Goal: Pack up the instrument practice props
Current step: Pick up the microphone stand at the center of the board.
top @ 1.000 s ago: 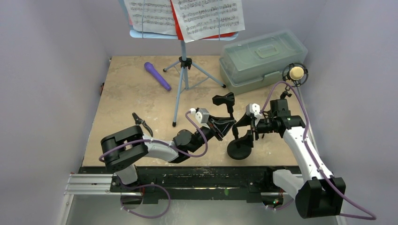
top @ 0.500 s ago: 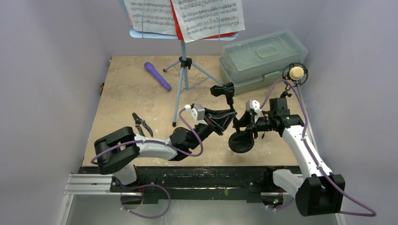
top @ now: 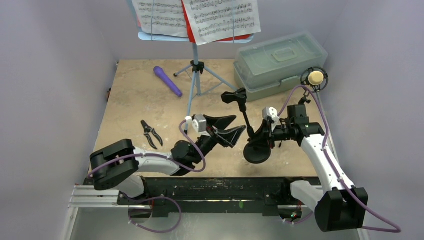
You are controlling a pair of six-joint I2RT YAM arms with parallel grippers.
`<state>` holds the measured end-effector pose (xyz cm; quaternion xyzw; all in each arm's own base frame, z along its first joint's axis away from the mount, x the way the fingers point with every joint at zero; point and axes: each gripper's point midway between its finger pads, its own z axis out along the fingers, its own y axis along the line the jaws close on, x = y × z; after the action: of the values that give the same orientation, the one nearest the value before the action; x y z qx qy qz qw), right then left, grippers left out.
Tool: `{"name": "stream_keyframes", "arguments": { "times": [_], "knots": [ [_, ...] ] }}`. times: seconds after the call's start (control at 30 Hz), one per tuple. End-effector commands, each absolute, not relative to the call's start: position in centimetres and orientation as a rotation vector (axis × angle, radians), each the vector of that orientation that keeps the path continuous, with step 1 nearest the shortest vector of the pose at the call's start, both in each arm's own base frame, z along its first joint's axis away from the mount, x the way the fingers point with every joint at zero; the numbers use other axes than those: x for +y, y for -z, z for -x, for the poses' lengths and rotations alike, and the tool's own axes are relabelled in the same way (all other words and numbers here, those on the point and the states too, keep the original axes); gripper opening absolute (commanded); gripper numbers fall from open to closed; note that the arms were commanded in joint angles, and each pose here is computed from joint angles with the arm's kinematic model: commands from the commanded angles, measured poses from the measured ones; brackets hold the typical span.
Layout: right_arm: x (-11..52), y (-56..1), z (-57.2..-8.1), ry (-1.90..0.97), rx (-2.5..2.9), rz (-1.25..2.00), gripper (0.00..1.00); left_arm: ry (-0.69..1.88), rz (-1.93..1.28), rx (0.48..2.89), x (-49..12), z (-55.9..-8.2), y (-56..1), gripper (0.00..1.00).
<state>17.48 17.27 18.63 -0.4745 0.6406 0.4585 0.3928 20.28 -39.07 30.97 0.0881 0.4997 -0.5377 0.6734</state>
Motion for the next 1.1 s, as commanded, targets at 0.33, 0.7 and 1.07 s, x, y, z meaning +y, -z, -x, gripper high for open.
{"name": "stream_keyframes", "arguments": {
  "times": [0.33, 0.7, 1.07],
  "knots": [
    [17.7, -21.5, -15.5, -1.160, 1.419, 1.307, 0.00, 1.264, -0.445, 1.030, -33.7, -14.1, -29.4, 1.00],
    [17.6, -20.9, -14.6, -1.152, 1.379, 1.347, 0.00, 1.162, -0.679, 0.968, -39.0, -14.5, -29.4, 1.00],
    [17.6, -20.9, -14.4, -1.148, 1.363, 1.361, 0.00, 1.299, -0.683, 0.857, -41.4, -14.3, -29.3, 0.80]
  ]
}}
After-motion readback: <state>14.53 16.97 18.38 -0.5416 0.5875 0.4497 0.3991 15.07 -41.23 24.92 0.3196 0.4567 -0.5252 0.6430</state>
